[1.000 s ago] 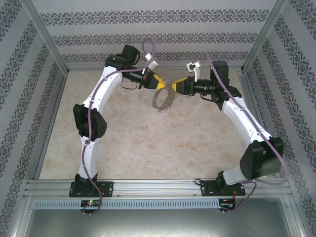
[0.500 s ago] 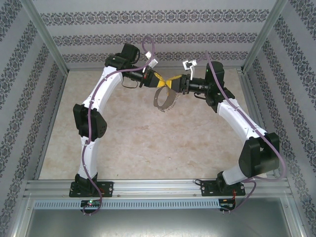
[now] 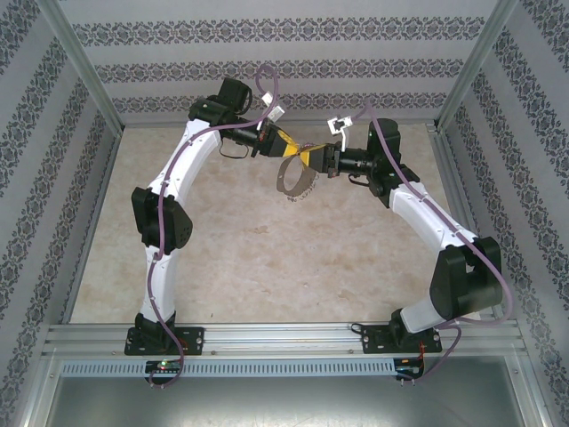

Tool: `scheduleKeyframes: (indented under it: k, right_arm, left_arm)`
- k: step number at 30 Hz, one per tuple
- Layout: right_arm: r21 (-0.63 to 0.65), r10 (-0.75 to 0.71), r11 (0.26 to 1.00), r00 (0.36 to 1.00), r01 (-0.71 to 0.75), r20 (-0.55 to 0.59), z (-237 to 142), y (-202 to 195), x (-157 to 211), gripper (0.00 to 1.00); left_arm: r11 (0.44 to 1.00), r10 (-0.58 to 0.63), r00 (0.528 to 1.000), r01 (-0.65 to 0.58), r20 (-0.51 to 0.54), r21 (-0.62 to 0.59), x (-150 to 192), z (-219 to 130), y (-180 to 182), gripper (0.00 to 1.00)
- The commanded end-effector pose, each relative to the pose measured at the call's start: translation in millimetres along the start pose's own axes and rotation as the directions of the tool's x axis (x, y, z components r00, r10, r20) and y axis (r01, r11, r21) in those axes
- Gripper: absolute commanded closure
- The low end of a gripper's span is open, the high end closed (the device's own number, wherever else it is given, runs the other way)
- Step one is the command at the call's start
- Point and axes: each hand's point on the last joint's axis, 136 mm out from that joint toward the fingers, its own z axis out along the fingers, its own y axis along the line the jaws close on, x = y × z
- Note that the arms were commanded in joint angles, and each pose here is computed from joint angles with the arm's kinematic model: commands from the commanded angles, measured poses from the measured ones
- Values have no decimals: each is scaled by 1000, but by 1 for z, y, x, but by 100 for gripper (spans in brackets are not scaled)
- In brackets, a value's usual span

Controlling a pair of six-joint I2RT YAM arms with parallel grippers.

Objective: Put the keys on the keyring

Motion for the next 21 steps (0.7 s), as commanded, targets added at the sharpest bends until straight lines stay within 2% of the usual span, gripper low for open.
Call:
scheduleKeyframes:
  k: [1, 4, 9, 11, 14, 21]
  right_arm:
    - [-34, -17, 999, 1000, 17, -5, 5, 3, 1, 90]
    - [-57, -11, 998, 1000, 9, -27, 12, 4, 7, 99]
    - [-73, -8, 997, 998, 4, -57, 13, 6, 16, 100]
    - [-49, -4, 999, 999, 2, -42, 4, 2, 15, 86]
    - [-19, 4, 1000, 1000, -4, -4, -11, -2, 10, 72]
    - [-11, -1, 1000, 1000, 2, 24, -17, -4, 3, 68]
  left_arm:
    - [994, 111, 993, -112, 39, 11, -30, -6, -29, 100]
    - [993, 116, 992, -116, 40, 10, -31, -6, -29, 100]
    - [993, 118, 992, -118, 39, 6, -31, -6, -29, 100]
    - [993, 116, 992, -117, 39, 9, -31, -6, -30, 100]
    - [993, 116, 992, -117, 39, 9, -31, -6, -30, 100]
    - [993, 117, 992, -118, 40, 8, -31, -6, -29, 100]
